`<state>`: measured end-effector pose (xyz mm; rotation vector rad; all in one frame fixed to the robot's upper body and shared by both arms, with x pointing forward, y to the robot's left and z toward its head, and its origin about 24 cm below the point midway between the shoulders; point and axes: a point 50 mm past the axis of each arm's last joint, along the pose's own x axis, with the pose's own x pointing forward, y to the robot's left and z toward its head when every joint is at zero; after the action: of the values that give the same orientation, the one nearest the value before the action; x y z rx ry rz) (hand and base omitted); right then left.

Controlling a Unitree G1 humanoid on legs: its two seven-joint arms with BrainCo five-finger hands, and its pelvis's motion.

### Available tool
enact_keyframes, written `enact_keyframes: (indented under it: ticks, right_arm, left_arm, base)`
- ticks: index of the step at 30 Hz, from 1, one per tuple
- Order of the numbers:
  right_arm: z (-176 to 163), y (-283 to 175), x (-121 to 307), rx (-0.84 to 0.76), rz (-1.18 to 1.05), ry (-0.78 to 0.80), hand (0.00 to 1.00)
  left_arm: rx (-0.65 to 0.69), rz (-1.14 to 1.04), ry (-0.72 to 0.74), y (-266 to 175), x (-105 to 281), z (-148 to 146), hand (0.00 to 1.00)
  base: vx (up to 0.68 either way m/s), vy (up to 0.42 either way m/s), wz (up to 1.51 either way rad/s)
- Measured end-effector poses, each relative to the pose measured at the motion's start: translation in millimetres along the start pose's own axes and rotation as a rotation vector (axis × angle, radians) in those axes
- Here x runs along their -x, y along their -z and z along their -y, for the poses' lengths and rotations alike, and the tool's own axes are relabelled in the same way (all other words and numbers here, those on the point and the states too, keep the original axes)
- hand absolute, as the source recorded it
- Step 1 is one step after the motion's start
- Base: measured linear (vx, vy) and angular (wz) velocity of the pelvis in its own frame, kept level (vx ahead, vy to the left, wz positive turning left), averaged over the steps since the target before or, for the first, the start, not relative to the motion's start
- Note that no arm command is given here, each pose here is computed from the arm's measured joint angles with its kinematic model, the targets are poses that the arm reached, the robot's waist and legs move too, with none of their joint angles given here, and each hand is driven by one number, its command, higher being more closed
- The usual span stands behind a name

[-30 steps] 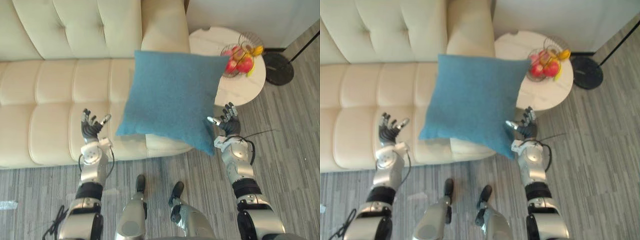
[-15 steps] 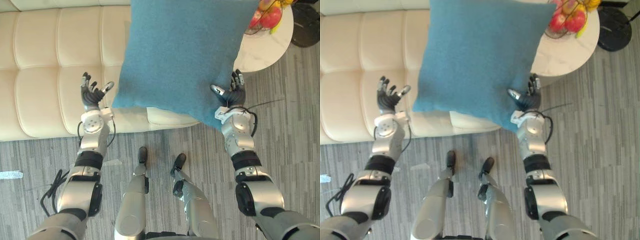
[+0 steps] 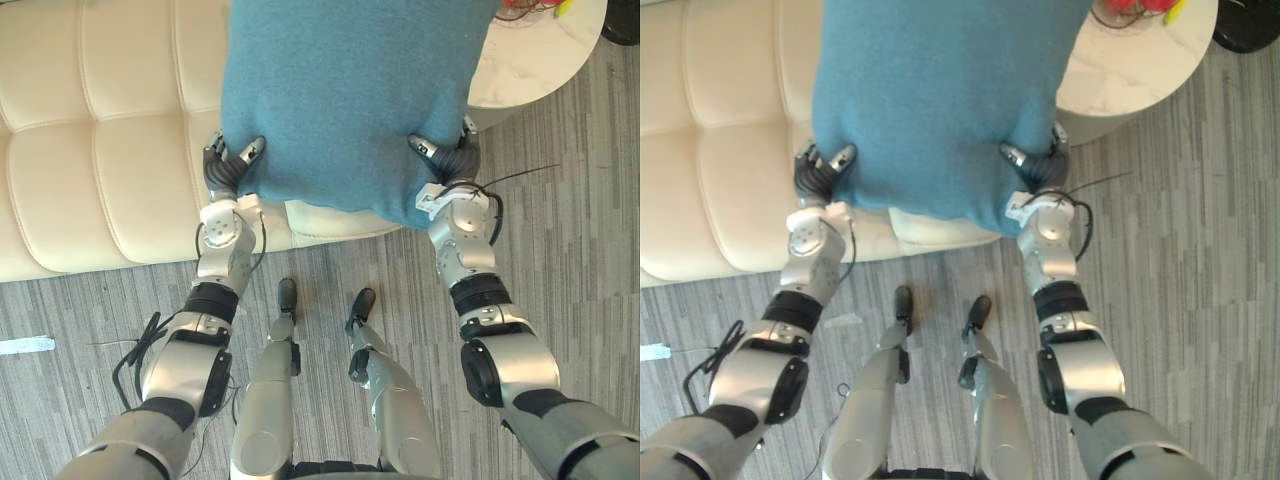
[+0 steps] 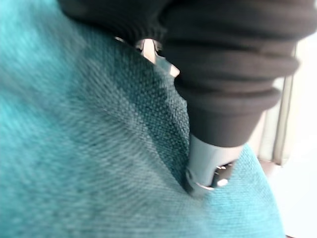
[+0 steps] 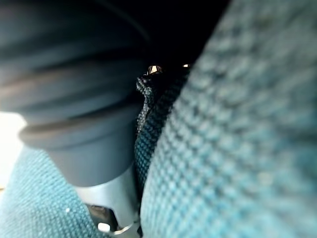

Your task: Pick up cushions and gather them together orderly.

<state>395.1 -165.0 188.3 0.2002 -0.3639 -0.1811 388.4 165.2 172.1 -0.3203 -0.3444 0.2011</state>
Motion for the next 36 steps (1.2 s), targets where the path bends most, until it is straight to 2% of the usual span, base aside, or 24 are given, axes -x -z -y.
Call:
enact_keyframes:
  ticks: [7, 13, 19, 24, 30, 36]
  right_arm:
    - [8, 9, 5, -0.014, -0.031, 0.020, 1.00]
    - [28, 43, 47, -0.007, -0.103, 0.039, 1.00]
    - [46, 71, 114, -0.047, -0.184, 0.083, 1.00]
    - [49, 79, 144, -0.049, -0.220, 0.062, 1.00]
    - [54, 79, 166, -0.048, -0.231, 0.056, 1.00]
    - [57, 71, 163, -0.038, -0.194, 0.049, 1.00]
  left_arm:
    - [0.033, 0.035, 0.068, -8, 4, 18, 1.00]
    - [0.061, 0.041, 0.162, 4, 43, 23, 1.00]
    - [0.093, -0.087, 0.156, 39, 105, 0, 1.00]
    - [0.097, -0.168, 0.124, 53, 140, -20, 1.00]
    - [0.166, -0.233, 0.065, 63, 175, -29, 1.00]
    - [0.244, -0.260, 0.043, 67, 187, -28, 1.00]
  base:
    - [0.02, 0.010, 0.04]
    - [0.04, -0.008, 0.03]
    - [0.09, 0.001, -0.02]
    - [0.05, -0.015, 0.01]
    - [0.00, -0.037, 0.45]
    - [0.02, 0.041, 1.04]
